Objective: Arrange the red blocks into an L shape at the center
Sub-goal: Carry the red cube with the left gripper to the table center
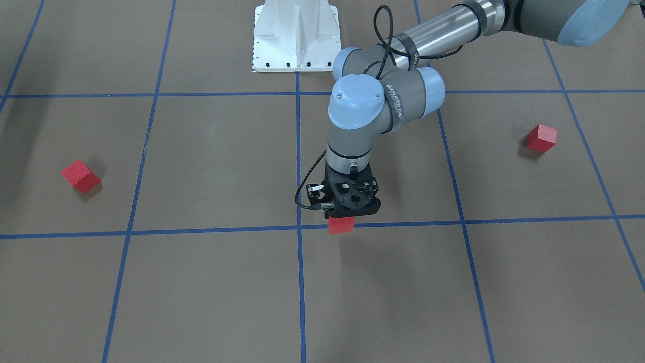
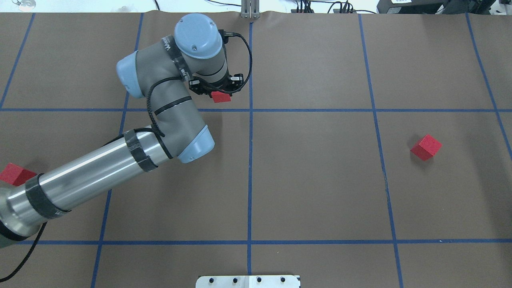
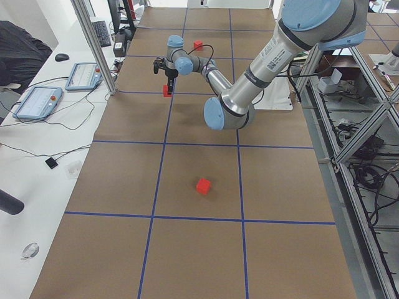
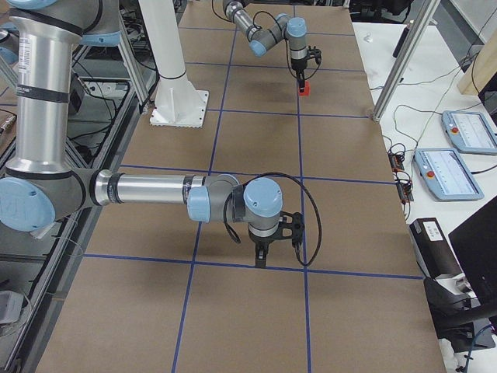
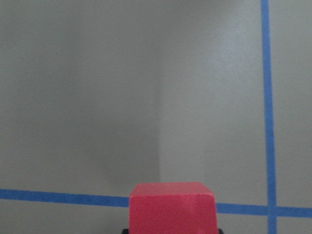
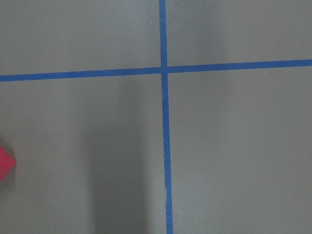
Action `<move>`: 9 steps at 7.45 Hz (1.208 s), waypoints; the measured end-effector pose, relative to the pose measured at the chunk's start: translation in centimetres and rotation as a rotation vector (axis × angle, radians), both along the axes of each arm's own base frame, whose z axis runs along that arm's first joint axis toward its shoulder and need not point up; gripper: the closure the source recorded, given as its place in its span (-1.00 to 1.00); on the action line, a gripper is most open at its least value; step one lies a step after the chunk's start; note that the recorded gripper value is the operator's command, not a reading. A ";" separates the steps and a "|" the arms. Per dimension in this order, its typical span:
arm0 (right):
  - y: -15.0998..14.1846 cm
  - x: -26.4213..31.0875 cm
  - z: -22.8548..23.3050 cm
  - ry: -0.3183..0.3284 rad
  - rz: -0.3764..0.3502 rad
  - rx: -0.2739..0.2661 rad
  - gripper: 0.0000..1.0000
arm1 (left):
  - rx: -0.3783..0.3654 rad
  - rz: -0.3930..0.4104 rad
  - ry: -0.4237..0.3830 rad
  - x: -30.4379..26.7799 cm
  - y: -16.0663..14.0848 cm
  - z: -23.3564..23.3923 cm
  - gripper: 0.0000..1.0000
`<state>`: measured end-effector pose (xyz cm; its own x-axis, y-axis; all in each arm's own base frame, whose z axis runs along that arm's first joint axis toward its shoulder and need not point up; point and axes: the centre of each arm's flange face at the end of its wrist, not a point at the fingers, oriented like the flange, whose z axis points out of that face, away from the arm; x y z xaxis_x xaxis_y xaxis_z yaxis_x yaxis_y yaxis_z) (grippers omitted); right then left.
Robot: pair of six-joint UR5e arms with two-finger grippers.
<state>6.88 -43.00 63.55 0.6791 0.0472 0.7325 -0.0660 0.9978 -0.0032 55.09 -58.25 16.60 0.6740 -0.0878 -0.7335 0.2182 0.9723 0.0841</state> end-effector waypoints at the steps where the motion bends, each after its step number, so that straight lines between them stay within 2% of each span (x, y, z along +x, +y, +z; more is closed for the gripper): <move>1: 0.0 0.0 0.0 0.000 0.000 0.000 -0.98 | -0.010 0.014 -0.006 1.6 0.4 -1.3 1.00; 5: 0.0 0.0 0.0 0.000 0.000 0.000 -0.99 | -0.037 0.080 0.027 4.6 4.9 -3.1 1.00; 9: 0.2 0.0 0.2 0.000 0.000 -0.005 -0.98 | -0.057 0.125 0.026 6.4 8.6 -1.8 1.00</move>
